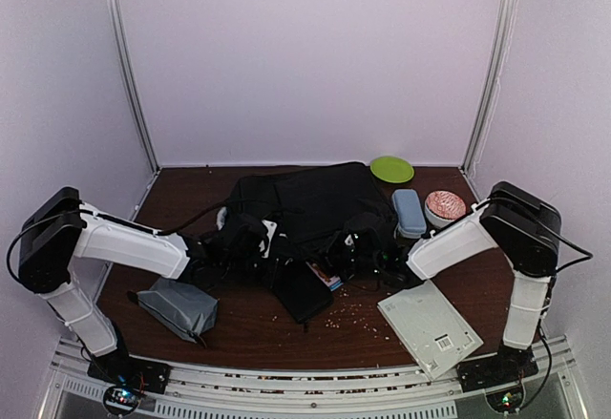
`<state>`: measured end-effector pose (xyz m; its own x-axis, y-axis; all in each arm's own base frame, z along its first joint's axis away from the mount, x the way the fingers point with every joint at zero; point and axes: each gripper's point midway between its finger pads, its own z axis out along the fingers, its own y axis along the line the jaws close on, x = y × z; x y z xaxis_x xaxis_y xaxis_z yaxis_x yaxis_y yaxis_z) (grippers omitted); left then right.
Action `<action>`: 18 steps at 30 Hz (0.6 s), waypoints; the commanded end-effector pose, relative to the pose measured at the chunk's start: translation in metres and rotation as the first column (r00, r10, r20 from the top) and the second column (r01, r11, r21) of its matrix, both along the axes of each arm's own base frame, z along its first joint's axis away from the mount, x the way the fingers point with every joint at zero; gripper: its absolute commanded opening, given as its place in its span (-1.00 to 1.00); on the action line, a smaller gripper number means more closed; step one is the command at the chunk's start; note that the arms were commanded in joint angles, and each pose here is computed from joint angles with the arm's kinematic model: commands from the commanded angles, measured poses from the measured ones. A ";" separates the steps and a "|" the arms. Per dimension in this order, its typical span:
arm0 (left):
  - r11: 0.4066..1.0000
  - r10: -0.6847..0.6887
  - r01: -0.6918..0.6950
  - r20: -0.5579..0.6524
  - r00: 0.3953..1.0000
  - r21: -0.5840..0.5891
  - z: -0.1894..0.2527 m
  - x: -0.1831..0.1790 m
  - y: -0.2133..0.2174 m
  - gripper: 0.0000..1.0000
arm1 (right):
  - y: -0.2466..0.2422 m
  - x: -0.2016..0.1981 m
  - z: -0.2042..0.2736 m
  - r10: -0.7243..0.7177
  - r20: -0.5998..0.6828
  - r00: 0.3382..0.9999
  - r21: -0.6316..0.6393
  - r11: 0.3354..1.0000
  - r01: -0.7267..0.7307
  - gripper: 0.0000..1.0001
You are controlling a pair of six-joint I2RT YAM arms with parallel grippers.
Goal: Pack the student bag
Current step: Adjust the student bag at the center of the board, then unzip the student bag at the center of the board.
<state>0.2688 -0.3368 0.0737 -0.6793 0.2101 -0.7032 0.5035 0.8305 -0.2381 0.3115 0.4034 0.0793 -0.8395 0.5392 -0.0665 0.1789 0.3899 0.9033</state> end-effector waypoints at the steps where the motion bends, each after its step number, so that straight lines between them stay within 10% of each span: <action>1: 1.000 -0.005 0.004 0.014 1.000 0.029 -0.001 -0.001 0.005 -1.00 | -0.012 0.000 0.014 -0.007 0.045 0.999 -0.013 1.000 0.007 -1.00; 18: 0.996 -0.083 0.084 -0.052 0.995 0.018 -0.017 -0.003 -0.020 -0.59 | -0.005 0.000 0.010 0.021 0.039 0.999 -0.021 1.000 -0.020 -1.00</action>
